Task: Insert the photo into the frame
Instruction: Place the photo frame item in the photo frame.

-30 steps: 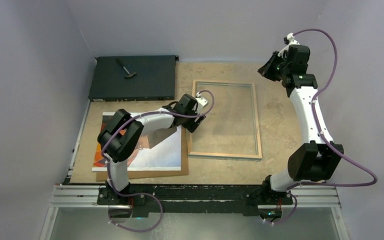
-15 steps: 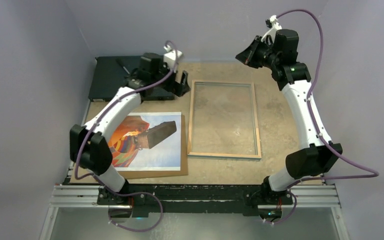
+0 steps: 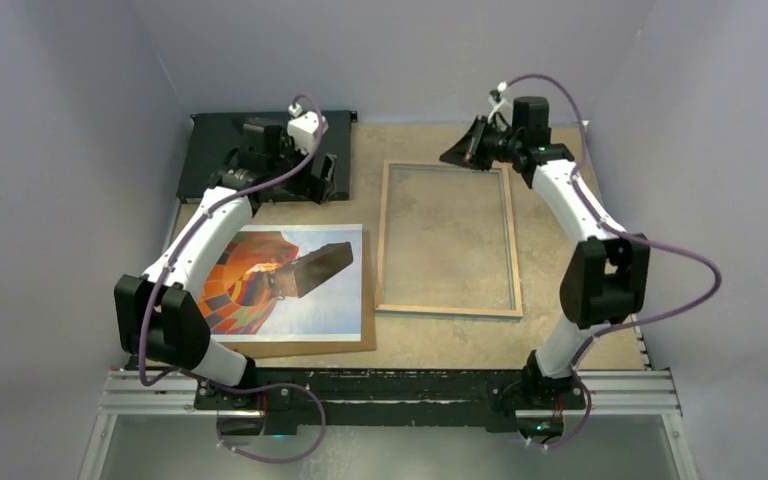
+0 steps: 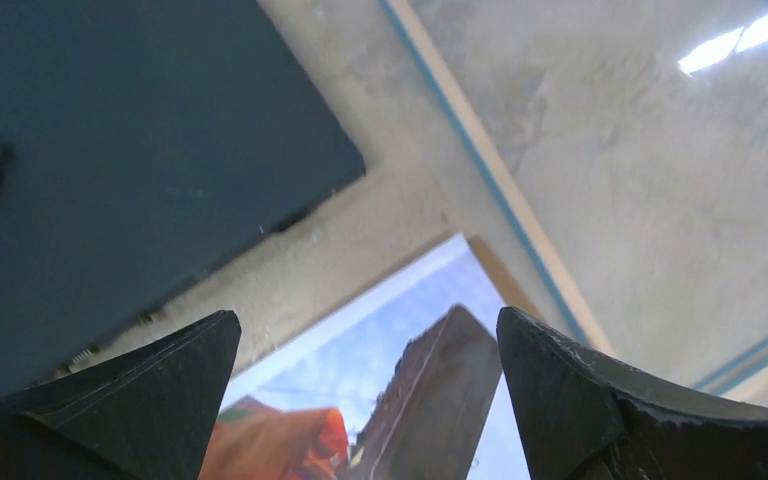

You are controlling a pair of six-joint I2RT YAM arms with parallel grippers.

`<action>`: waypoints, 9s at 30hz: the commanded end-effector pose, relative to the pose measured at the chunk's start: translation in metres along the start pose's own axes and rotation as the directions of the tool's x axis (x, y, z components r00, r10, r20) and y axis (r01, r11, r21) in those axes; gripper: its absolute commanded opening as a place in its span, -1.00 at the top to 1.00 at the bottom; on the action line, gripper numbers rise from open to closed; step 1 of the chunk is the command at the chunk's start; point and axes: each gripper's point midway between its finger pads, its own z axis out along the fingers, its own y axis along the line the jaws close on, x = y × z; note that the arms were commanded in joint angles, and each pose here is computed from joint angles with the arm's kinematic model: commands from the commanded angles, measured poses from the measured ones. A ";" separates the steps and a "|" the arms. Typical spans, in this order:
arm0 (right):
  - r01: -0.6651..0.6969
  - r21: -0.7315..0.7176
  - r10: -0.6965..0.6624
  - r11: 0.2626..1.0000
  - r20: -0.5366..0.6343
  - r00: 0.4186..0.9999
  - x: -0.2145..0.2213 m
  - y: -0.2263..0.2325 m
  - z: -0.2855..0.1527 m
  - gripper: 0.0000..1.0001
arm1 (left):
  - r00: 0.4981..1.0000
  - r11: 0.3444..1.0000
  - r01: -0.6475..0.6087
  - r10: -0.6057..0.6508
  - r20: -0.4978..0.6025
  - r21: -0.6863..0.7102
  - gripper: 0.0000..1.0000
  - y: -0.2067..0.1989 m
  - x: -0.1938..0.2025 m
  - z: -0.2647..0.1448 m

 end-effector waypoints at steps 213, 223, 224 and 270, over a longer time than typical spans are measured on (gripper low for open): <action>-0.109 -0.103 0.126 0.989 0.173 0.977 0.040 -0.024 -0.087 1.00 | 0.906 0.923 -0.079 0.224 -0.358 0.377 0.63 -0.122 0.194 0.107; -0.111 -0.093 0.124 0.990 0.153 0.980 0.046 -0.028 -0.084 1.00 | 0.907 0.922 -0.078 0.224 -0.357 0.380 0.66 -0.122 0.193 0.107; -0.113 -0.092 0.126 0.989 0.150 0.981 0.047 -0.029 -0.084 1.00 | 0.906 0.922 -0.077 0.224 -0.359 0.380 0.67 -0.122 0.194 0.107; -0.148 0.005 0.147 0.989 0.053 0.988 0.076 -0.088 -0.053 1.00 | 0.907 0.914 -0.068 0.223 -0.357 0.400 0.85 -0.126 0.195 0.107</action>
